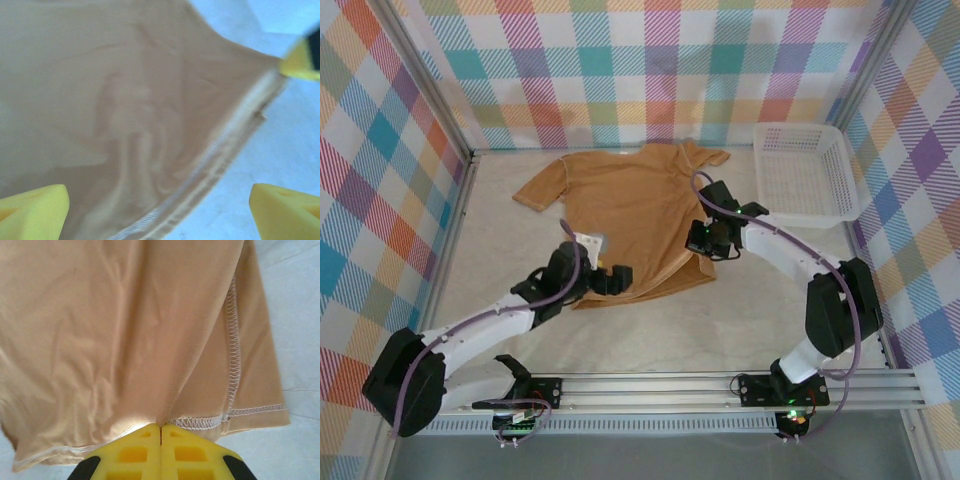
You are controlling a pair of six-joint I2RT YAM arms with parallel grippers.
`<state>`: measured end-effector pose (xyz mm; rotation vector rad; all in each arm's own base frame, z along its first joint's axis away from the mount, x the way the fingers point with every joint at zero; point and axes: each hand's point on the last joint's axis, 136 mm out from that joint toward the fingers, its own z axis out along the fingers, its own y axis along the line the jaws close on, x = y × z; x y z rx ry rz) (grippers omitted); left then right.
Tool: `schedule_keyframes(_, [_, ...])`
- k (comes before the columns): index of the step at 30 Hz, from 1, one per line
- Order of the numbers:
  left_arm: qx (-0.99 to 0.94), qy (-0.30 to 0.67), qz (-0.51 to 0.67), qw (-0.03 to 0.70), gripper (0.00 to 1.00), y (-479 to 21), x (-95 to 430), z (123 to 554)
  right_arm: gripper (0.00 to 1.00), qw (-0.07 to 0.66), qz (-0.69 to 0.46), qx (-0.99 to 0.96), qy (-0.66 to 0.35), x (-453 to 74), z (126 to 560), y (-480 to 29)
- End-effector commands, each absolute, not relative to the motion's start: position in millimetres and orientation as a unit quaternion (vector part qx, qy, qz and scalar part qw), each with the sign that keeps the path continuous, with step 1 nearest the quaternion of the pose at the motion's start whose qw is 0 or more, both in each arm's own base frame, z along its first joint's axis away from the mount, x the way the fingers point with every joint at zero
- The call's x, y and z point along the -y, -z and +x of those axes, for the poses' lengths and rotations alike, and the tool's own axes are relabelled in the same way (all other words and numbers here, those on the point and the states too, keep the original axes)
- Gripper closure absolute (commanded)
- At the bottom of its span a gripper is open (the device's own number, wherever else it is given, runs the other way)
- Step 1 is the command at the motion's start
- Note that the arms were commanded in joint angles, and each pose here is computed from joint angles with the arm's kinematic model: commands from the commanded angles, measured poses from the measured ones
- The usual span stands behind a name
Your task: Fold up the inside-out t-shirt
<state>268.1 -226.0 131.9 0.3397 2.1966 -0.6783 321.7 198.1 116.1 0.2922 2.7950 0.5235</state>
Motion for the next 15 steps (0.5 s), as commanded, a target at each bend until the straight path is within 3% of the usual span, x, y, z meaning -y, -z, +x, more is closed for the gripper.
schedule_keyframes(1, [-0.816,0.261,0.185,0.481,0.06,-158,244,280,1.00,0.146,0.097,-0.959,-0.225,-211,323,-140])
schedule_keyframes(8, [-0.819,0.185,0.290,0.460,0.08,-108,303,279,1.00,0.164,0.101,-0.951,-0.240,-210,327,-153])
schedule_keyframes(15, [-0.831,0.151,0.283,0.455,0.08,-72,336,299,1.00,0.169,0.105,-0.949,-0.243,-203,326,-159])
